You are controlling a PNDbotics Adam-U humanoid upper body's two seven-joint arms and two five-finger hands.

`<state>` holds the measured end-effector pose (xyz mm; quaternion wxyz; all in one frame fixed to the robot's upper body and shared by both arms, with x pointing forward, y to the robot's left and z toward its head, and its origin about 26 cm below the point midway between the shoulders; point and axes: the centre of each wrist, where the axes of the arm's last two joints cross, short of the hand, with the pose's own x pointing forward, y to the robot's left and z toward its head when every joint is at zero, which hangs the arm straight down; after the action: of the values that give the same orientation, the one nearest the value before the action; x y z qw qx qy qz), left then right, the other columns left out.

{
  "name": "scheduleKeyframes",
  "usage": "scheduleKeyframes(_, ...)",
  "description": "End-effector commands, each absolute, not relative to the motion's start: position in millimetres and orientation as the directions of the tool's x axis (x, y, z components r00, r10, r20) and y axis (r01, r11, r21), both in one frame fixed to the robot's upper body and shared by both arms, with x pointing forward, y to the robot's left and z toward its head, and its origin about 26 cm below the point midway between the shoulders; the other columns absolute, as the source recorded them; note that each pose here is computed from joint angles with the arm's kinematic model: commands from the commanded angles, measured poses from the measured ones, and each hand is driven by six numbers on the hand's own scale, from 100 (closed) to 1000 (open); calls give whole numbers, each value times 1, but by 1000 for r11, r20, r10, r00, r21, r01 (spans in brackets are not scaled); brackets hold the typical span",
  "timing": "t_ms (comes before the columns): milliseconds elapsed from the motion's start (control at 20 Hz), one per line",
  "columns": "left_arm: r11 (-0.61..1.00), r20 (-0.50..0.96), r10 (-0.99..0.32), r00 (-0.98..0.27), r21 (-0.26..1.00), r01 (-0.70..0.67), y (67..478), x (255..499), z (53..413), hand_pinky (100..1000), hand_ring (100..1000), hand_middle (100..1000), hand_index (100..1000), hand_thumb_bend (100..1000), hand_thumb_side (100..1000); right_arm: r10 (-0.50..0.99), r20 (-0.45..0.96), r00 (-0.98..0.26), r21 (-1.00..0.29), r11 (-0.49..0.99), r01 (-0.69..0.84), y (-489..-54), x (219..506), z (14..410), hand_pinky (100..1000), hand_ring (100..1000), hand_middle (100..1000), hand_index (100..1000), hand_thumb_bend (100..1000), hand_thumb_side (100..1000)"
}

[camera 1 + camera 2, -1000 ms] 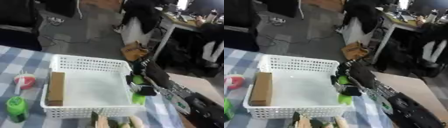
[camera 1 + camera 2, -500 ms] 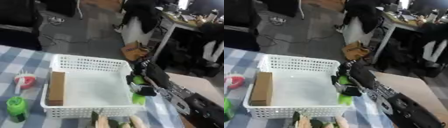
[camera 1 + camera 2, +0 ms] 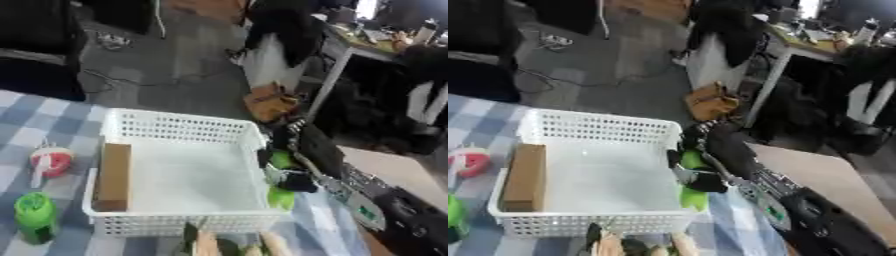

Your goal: Pick up objects on the table and place them in the box.

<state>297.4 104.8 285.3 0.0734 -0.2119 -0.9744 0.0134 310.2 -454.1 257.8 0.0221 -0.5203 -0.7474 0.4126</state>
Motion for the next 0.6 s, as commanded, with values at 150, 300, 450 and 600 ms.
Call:
scheduleKeyframes(150,903,116,430,-895,-48,427,103,293,289,844,904,848,950,100,1000,769,-432,-472,-533,204,821,-453,306,278,100,100,100,340,100,778)
scheduleKeyframes(300,902,116,432,-894,-47,430,103,293,289,844,904,848,951,100,999,769,-422,-480,-482,258,837,-451,306,277,100,100,100,347,100,792)
scheduleKeyframes(450,900,118,435,-893,-45,433,103,293,289,844,905,849,951,100,999,764,-421,-489,-456,287,842,-451,306,274,100,100,100,357,100,790)
scheduleKeyframes(600,898,119,439,-890,-40,438,102,293,289,844,905,849,951,100,998,750,-407,-522,-451,332,828,-449,306,272,100,162,228,420,100,779)
